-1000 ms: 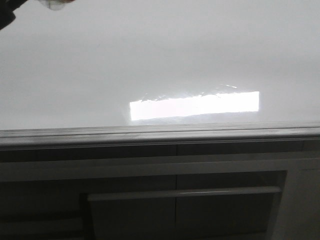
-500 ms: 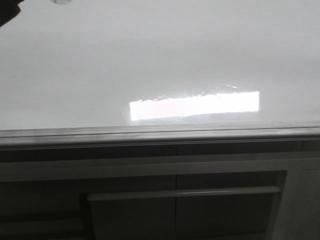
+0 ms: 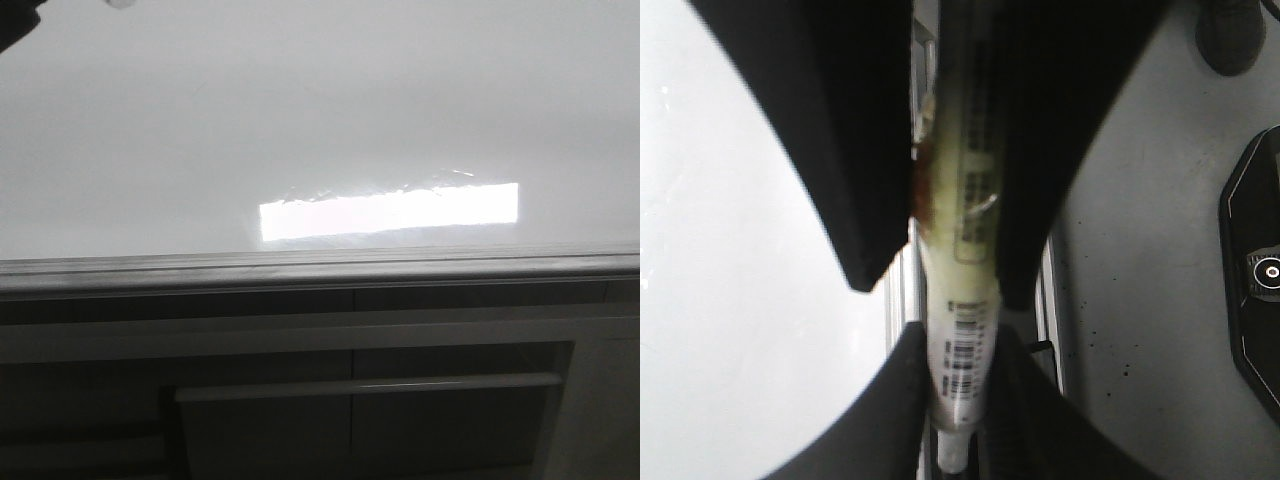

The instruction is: Write number 0 on whiteboard

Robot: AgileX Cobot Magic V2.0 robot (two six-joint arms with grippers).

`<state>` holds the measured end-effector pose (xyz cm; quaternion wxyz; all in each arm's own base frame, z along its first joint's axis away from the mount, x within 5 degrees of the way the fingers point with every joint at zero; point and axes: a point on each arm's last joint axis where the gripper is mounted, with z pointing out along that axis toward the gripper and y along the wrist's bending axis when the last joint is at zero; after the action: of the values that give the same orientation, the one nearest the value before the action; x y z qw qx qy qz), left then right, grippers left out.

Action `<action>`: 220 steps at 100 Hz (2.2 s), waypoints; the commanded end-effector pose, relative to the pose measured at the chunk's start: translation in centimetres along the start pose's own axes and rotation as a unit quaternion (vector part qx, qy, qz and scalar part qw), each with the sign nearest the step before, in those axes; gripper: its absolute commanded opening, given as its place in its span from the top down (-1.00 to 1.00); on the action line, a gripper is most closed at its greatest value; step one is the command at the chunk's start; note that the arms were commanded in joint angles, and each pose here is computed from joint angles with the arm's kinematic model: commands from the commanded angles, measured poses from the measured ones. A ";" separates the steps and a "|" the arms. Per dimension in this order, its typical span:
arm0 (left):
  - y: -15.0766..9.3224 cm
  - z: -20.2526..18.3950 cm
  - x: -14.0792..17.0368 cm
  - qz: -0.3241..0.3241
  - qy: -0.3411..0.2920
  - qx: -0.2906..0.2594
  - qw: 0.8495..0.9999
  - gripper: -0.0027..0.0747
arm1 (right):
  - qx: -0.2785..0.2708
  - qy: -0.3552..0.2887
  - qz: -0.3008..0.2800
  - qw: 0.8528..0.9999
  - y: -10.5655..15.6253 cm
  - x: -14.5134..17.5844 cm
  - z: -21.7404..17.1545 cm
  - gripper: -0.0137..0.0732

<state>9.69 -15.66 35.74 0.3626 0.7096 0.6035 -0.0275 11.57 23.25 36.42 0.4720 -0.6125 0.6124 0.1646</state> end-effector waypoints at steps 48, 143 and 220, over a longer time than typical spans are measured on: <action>1.0 -1.7 -1.2 -0.021 -0.066 -0.051 0.996 0.34 | 0.026 -0.050 0.005 0.998 -0.8 -1.4 -1.4 0.80; -2.3 -11.5 8.3 -0.343 -0.269 -0.275 0.857 0.98 | 0.240 -0.004 0.313 0.919 -10.3 5.3 -6.7 0.80; -3.2 -10.8 8.9 -0.340 -0.293 -0.274 0.851 0.98 | 0.253 -0.031 0.306 0.917 -12.3 6.0 -2.9 0.80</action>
<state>5.10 -2.04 36.63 0.6435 0.2896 0.6864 -0.1758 22.55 15.09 35.35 0.4837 -0.2671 0.8211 0.1434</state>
